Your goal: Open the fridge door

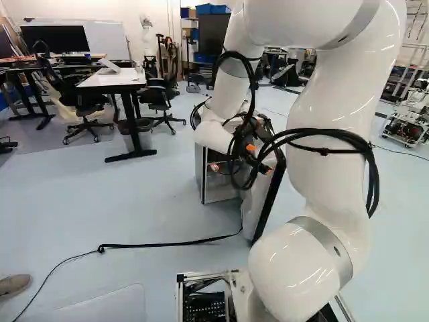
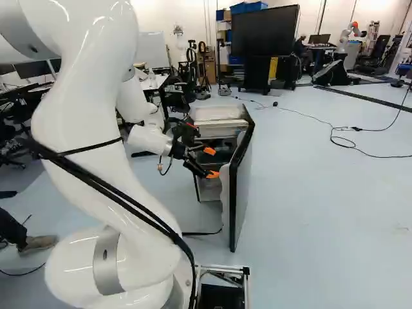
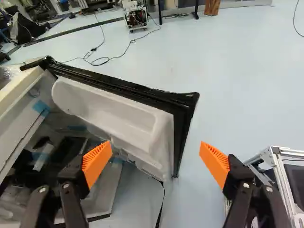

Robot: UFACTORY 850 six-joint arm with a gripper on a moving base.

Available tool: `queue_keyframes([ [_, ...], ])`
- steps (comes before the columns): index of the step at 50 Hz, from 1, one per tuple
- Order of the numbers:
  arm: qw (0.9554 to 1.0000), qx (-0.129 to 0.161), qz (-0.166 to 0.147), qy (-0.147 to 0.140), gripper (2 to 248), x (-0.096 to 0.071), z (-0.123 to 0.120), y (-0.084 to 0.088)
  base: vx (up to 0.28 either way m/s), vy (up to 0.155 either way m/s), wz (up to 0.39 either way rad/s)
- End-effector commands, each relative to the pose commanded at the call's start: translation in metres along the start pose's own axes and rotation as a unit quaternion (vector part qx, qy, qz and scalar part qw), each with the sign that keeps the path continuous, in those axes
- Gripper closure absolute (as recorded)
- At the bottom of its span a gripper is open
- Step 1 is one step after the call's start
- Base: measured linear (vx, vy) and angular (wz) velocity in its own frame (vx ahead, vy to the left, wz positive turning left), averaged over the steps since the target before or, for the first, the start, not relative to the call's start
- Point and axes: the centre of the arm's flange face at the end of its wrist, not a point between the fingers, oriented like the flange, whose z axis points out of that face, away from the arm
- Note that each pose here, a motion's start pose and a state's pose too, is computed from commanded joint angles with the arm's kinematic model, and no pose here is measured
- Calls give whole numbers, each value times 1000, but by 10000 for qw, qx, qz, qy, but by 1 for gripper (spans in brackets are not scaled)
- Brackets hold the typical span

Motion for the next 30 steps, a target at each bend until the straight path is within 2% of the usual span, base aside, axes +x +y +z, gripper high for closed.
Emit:
queue_keyframes([
  [15,9989,-374,271,-24,3,9,15,-1,0,0,0],
  [30,9955,-761,565,-47,3,18,32,-2,0,0,0],
])
